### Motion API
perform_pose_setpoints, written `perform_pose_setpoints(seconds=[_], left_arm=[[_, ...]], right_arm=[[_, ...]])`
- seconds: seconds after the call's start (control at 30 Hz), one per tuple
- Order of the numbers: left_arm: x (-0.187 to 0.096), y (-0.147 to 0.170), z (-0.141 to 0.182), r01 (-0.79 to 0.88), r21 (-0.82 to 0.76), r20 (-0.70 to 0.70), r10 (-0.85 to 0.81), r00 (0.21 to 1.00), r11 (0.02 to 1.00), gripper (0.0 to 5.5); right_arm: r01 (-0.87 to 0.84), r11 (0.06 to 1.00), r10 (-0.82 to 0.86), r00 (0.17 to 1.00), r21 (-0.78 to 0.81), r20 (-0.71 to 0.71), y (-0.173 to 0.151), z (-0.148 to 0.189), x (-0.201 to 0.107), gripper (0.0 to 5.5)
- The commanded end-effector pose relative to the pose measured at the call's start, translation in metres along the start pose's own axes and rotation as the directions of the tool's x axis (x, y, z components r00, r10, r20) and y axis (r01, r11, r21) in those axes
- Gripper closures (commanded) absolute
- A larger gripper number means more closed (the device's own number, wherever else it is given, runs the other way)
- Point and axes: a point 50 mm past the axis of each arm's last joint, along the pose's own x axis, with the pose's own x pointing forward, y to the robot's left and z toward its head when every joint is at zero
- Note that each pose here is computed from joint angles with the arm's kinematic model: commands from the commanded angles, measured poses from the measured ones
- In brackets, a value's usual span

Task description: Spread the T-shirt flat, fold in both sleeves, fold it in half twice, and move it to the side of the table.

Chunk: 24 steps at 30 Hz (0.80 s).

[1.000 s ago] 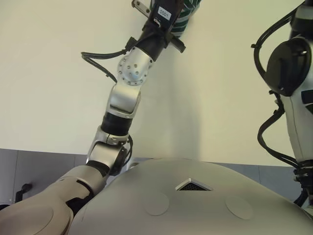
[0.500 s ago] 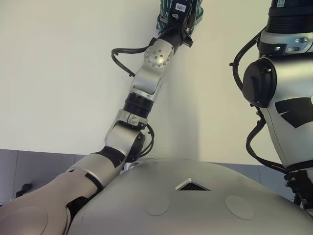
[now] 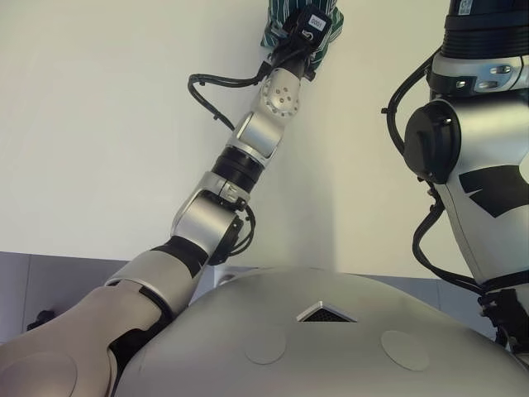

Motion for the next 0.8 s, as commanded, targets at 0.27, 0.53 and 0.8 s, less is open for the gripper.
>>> perform_pose_setpoints(seconds=[0.27, 0.53, 0.8], left_arm=[[-0.011, -0.039, 0.081, 0.198, -0.126, 0.268, -0.159, 0.95, 0.972, 3.84], [0.0, -0.034, 0.076, 0.127, -0.064, 0.219, -0.111, 0.969, 0.99, 3.84], [0.003, -0.032, 0.079, 0.102, -0.082, 0.236, -0.08, 0.969, 0.991, 3.84]], right_arm=[[-0.002, 1.0, 0.002, 1.0, 0.01, -0.006, 0.003, -0.004, 0.0, 5.5], [-0.009, 1.0, 0.009, 1.0, 0.019, 0.0, 0.004, -0.003, -0.001, 5.5], [-0.018, 1.0, 0.018, 1.0, 0.021, 0.001, 0.006, -0.003, -0.001, 5.5]])
